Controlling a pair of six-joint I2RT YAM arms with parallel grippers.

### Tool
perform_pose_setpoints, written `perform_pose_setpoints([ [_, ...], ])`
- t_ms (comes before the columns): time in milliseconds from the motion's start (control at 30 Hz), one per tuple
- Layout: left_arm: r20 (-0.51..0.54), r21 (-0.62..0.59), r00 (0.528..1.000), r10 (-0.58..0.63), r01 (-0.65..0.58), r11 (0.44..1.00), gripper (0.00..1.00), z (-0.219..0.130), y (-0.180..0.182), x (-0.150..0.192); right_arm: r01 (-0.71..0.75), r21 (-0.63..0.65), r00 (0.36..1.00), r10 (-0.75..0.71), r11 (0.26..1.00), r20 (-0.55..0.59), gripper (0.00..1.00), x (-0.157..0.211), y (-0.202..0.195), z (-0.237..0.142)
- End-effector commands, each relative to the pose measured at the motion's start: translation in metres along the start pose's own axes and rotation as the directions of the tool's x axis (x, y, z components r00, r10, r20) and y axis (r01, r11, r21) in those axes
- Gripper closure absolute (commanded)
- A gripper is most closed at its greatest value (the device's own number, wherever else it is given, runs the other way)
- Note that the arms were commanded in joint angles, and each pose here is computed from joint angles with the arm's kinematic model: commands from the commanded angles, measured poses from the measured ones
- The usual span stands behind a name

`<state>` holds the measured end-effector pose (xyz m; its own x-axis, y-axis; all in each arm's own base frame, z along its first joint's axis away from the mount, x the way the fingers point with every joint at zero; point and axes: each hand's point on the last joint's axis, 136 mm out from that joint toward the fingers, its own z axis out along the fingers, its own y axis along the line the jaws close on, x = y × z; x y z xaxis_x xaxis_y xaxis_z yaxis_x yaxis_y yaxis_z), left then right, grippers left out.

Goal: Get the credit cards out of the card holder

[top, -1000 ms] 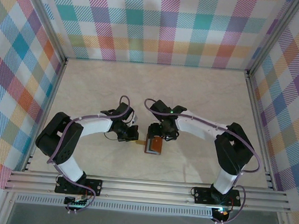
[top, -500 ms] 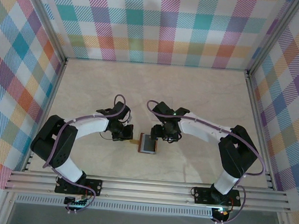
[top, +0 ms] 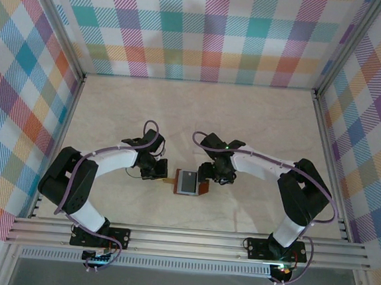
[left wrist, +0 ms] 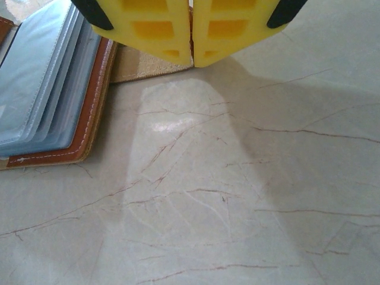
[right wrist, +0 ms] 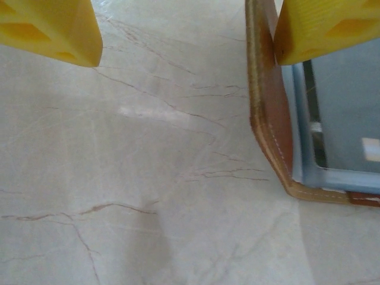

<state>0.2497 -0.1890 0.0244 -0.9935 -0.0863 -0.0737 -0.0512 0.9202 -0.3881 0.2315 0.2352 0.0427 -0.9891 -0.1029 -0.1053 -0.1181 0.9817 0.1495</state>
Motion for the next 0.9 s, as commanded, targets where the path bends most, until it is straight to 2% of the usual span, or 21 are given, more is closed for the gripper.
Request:
perform_pose_setpoints([
  [0, -0.043, -0.021, 0.999, -0.019, 0.018, 1.000, 0.91, 0.004, 0.007, 0.007, 0.007, 0.010, 1.000, -0.007, 1.000, -0.002, 0.22, 0.003, -0.007, 0.003],
  [400, -0.047, -0.013, 0.999, -0.023, 0.022, 1.000, 0.89, 0.006, 0.005, 0.006, 0.010, 0.109, 1.000, -0.008, 0.994, -0.013, 0.11, 0.009, -0.029, 0.023],
  [700, -0.049, -0.020, 0.999, -0.023, 0.022, 1.000, 0.89, 0.007, 0.006, 0.006, 0.017, 0.143, 1.000, -0.013, 0.990, -0.026, 0.10, 0.012, -0.036, 0.027],
  [867, -0.037, -0.009, 0.999, -0.022, 0.022, 1.000, 0.87, 0.002, 0.002, 0.003, 0.011, 0.101, 1.000, -0.010, 0.995, -0.007, 0.10, 0.010, -0.029, 0.016],
])
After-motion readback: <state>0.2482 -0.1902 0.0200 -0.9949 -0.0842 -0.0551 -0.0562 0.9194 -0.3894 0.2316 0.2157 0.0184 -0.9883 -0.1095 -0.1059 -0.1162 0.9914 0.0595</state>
